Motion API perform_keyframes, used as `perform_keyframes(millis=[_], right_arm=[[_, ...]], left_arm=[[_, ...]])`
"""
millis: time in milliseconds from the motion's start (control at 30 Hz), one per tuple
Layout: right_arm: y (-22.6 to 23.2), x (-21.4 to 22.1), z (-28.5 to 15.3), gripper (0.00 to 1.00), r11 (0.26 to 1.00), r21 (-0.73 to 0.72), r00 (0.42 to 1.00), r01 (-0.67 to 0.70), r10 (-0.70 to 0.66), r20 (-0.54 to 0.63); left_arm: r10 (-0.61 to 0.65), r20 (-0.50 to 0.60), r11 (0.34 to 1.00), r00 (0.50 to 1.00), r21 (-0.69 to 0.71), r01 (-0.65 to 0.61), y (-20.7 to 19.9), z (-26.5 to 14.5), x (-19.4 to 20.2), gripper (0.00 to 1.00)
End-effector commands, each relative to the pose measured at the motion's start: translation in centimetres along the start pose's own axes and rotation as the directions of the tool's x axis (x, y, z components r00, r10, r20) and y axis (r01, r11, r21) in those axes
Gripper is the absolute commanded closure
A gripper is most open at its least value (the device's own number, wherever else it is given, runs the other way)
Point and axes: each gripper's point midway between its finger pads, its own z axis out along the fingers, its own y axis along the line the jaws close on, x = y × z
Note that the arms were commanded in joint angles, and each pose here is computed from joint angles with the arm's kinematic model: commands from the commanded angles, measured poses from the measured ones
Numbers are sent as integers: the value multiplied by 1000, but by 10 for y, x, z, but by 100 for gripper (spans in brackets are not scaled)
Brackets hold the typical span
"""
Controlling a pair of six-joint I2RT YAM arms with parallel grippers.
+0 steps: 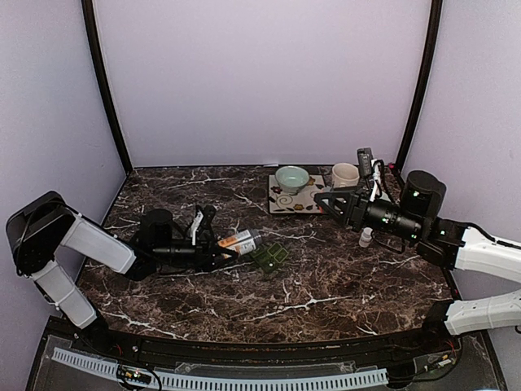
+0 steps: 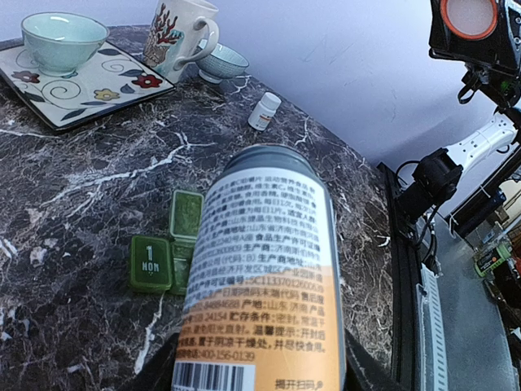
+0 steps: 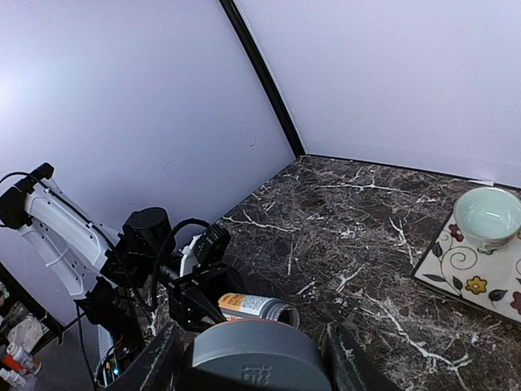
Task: Sort the pills into containers
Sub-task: Pour the pill into the compartment of the pill container.
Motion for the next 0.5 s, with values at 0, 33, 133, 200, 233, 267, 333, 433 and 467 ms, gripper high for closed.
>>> perform_keyframes(millis=[0, 33, 133, 200, 233, 267, 333, 433, 467], right_arm=[[3, -11, -3, 58, 1000, -16, 998, 5, -4, 56], [3, -11, -3, 58, 1000, -16, 998, 5, -4, 56], [3, -10, -3, 57, 1000, -15, 999, 4, -4, 53], [3, -10, -3, 58, 1000, -15, 999, 5, -4, 53], [3, -10, -3, 58, 1000, -14, 999, 4, -3, 53], [3, -10, -3, 58, 1000, -15, 999, 4, -4, 53], [3, -11, -2, 58, 1000, -16, 999, 5, -4, 53], [2, -10, -2, 57, 1000, -14, 999, 4, -3, 50], [2, -10, -2, 58, 1000, -15, 999, 4, -3, 49]], left_arm=[[18, 2, 1000, 1000, -10, -18, 4, 1, 1, 100], [20, -4, 1000, 1000, -13, -20, 4, 2, 2, 100], [21, -27, 999, 999, -24, -22, 6, 5, 6, 100], [21, -35, 999, 999, -29, -22, 7, 7, 7, 100], [21, -40, 999, 999, -32, -22, 8, 8, 7, 100], [21, -45, 999, 999, -31, -23, 8, 9, 8, 100], [19, -56, 999, 998, -36, -21, 9, 10, 10, 100], [19, -70, 999, 997, -42, -22, 11, 13, 11, 100], [19, -73, 999, 997, -44, -22, 11, 13, 11, 100]])
